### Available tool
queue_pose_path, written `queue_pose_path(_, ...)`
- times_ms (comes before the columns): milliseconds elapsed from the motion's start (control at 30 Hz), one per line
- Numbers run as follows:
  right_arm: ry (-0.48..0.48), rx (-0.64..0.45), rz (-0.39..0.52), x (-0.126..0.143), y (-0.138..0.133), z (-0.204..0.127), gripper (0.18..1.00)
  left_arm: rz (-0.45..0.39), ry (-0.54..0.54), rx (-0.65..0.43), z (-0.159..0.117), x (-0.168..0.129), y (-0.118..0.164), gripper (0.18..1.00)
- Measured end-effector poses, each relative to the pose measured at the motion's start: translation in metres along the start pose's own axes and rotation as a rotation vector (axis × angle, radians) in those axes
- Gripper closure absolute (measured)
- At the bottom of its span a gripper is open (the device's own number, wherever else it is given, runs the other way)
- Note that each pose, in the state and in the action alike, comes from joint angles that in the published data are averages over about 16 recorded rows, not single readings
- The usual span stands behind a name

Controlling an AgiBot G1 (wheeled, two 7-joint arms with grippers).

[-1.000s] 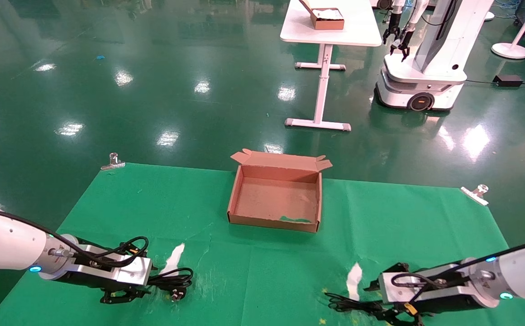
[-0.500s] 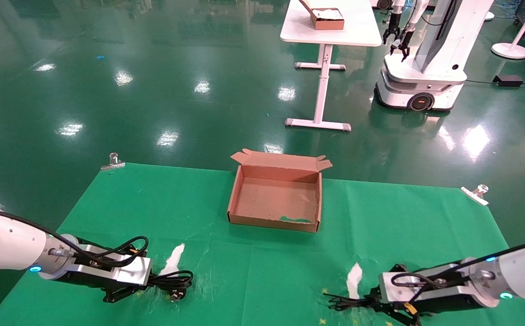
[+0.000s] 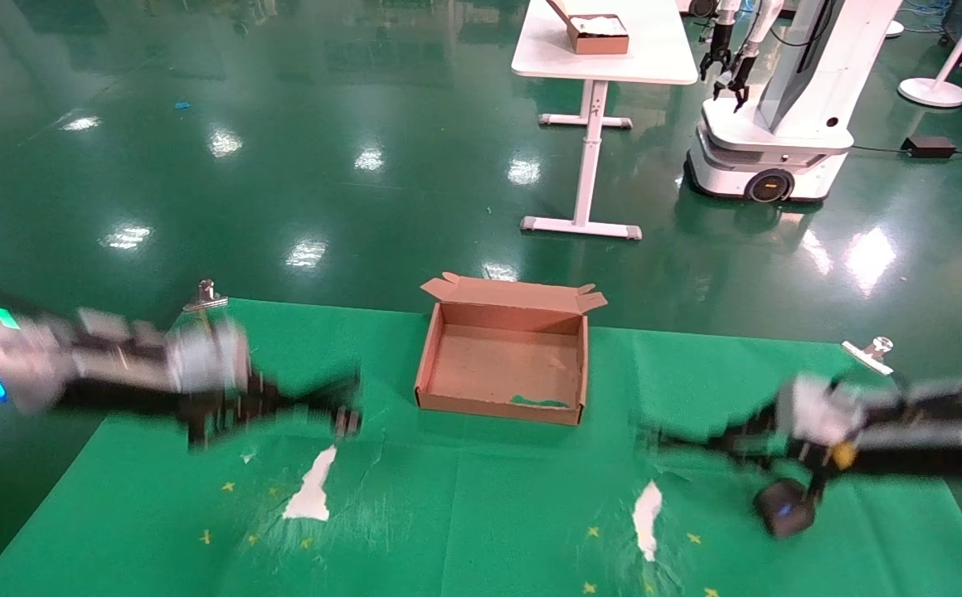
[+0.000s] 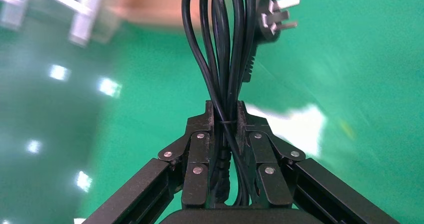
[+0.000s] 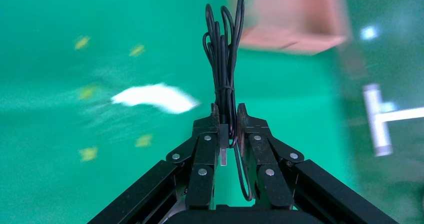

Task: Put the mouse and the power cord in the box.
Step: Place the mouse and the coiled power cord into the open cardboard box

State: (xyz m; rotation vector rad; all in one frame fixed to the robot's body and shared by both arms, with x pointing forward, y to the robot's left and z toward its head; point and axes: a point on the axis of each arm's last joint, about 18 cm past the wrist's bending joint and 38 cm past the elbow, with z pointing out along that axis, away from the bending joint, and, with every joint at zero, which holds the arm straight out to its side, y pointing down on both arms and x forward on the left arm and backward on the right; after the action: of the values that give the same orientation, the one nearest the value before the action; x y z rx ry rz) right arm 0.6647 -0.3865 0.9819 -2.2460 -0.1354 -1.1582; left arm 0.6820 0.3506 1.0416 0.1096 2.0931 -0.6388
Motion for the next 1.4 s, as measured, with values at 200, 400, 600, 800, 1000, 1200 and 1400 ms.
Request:
queue_pose_path(200, 0.077, 0.046, -0.064, 0.05, -0.059, -0.006, 0.941, -0.052, -0.169, 0.142, -0.039, -0.062, -0.064, 0.92)
queue_pose_path(400, 0.142, 0.069, -0.116, 0.082, -0.12, 0.034, 0.943, -0.069, -0.289, 0.23, -0.061, -0.102, -0.114, 0.921)
queue_pose_path(600, 0.229, 0.087, -0.139, 0.092, -0.158, 0.088, 0.944, -0.079, -0.316, 0.243, -0.067, -0.111, -0.124, 0.921)
queue_pose_path(800, 0.334, 0.111, -0.154, 0.103, -0.185, 0.113, 0.945, -0.11, -0.27, 0.217, -0.069, -0.098, -0.102, 0.921)
queue_pose_path(1000, 0.377, 0.168, -0.15, 0.106, -0.205, 0.118, 0.945, -0.157, -0.213, 0.188, -0.073, -0.08, -0.075, 0.921)
queue_pose_path(1200, 0.36, 0.205, -0.08, 0.095, -0.204, 0.13, 0.945, -0.18, -0.195, 0.169, -0.078, -0.071, -0.058, 0.922)
queue_pose_path(1400, 0.315, 0.193, 0.045, 0.067, -0.176, 0.156, 0.946, -0.184, -0.194, 0.157, -0.083, -0.069, -0.051, 0.922)
